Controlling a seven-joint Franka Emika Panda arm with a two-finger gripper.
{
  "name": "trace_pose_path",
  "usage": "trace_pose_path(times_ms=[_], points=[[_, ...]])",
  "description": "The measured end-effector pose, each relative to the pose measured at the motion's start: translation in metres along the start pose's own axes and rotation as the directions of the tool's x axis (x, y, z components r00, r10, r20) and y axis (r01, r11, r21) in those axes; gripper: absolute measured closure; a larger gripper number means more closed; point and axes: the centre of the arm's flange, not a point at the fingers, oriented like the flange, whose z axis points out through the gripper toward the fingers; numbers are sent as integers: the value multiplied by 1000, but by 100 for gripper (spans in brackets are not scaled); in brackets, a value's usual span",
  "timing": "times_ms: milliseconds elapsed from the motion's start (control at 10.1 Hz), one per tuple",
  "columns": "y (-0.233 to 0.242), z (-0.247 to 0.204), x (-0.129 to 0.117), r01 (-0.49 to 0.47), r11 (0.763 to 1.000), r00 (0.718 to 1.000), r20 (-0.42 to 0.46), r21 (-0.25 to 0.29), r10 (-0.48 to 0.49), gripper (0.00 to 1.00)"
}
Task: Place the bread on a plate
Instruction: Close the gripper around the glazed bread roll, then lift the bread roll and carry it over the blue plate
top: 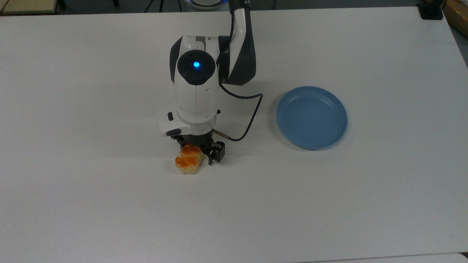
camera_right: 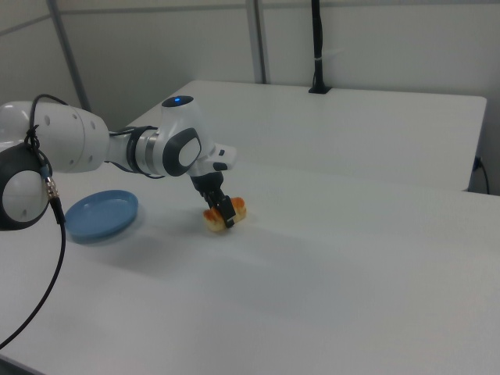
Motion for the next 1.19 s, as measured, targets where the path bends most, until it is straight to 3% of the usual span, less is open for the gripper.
trace_pose_path(times_ms=[99, 297, 494, 791, 988, 1186], points=[[-1, -2, 2, 0, 1000, 1000, -5, 2, 0, 12], [-2, -8, 6, -1, 1000, 1000, -18, 8, 1, 49], [-4, -41, 16, 0, 999, 998, -58, 32, 2, 51], [-2, -99, 5, 84, 996, 996, 3, 15, -84, 50], [-47, -106, -27, 168, 985, 986, 16, 24, -169, 49], [-104, -110, -75, 235, 972, 970, 49, 23, -236, 49]])
